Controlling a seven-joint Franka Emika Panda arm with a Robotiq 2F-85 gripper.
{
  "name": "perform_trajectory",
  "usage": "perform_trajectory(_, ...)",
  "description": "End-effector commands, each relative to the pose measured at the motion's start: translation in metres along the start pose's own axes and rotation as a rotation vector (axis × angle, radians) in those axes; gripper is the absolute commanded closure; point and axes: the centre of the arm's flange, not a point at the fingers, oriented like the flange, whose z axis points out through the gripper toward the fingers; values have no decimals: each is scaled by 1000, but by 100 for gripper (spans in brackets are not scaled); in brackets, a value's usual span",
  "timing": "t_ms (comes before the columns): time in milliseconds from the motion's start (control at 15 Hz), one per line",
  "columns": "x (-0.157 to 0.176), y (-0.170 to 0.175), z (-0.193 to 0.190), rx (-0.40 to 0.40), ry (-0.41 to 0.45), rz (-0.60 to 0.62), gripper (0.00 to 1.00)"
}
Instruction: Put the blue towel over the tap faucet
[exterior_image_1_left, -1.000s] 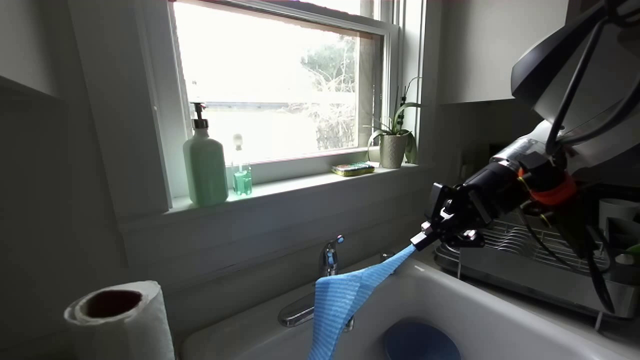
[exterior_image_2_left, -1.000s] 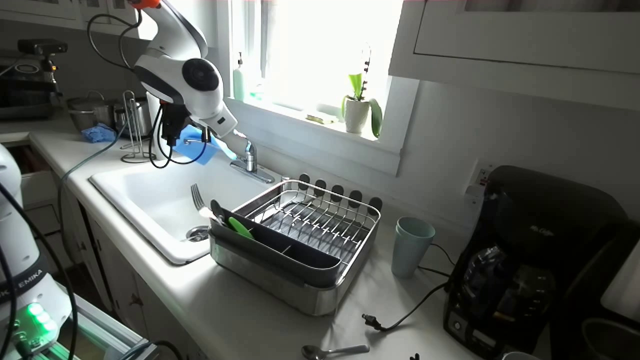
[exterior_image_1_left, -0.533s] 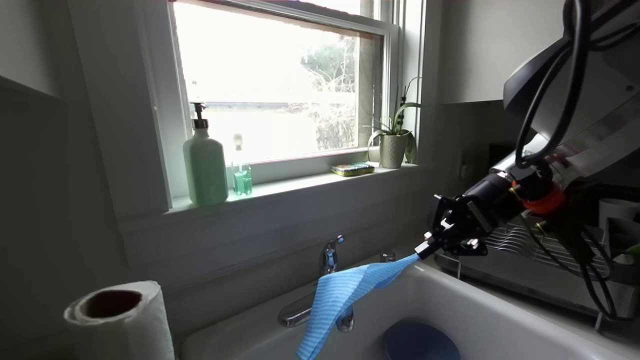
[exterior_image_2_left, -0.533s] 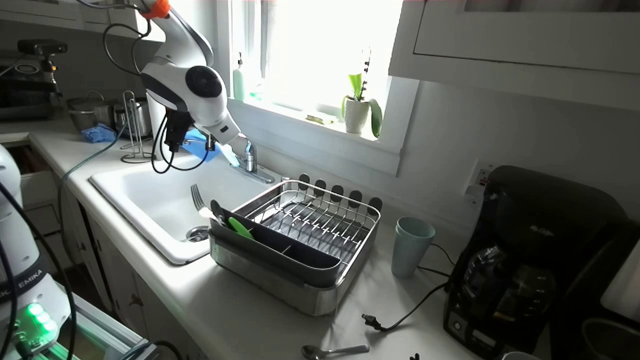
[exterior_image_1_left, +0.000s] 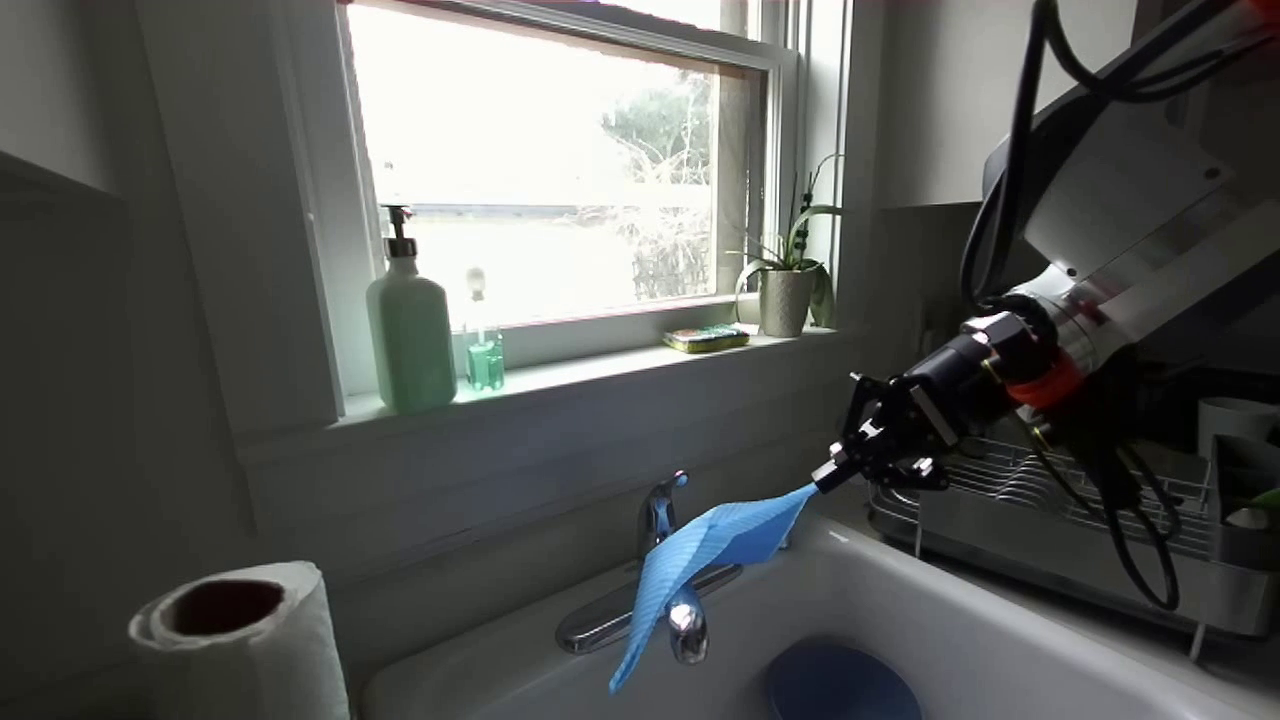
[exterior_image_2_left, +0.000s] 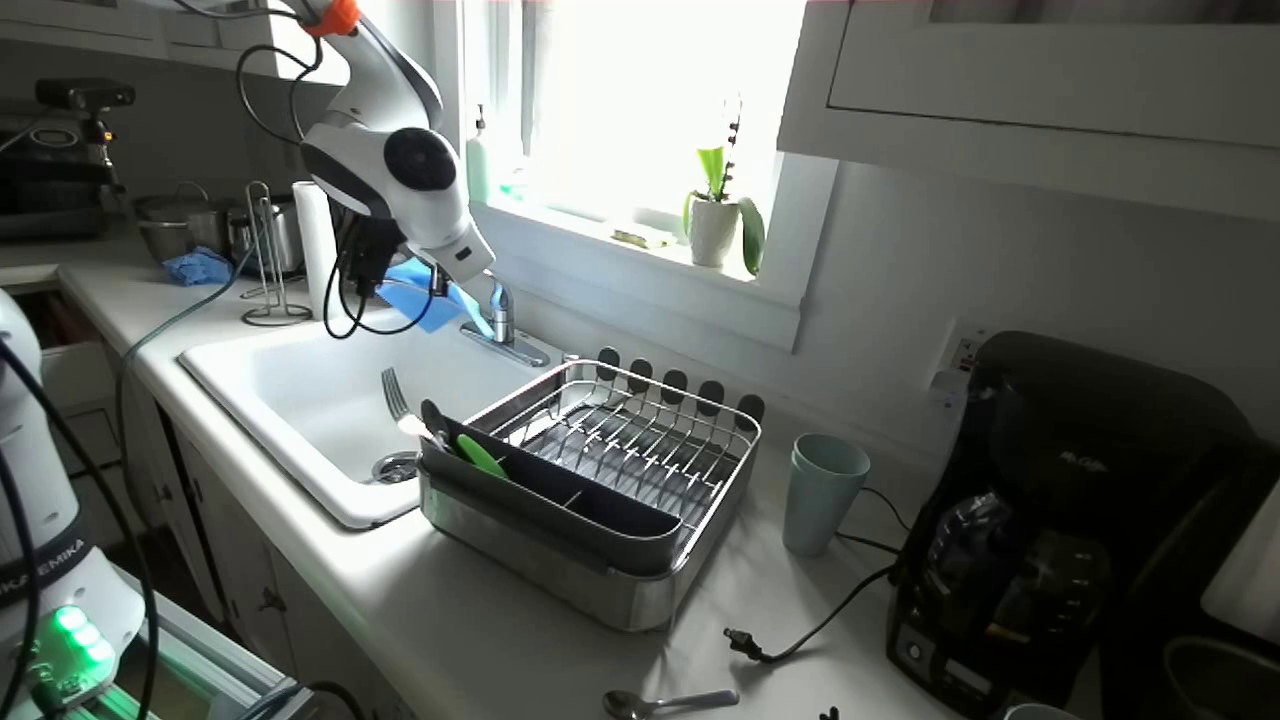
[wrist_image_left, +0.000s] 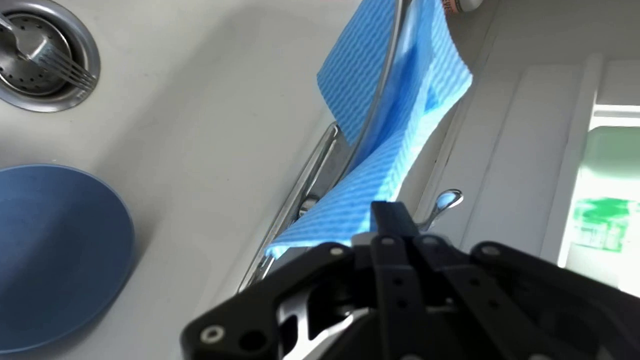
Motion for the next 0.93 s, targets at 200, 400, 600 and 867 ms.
perform_trajectory(200, 20, 4, 30, -38, 8, 84, 98)
perform_trajectory(400, 21, 13, 49, -65, -30, 96, 99)
perform_trajectory(600, 22, 24, 63, -86, -50, 112, 99)
perform_trajectory(867, 26, 30, 74, -100, -64, 126, 99)
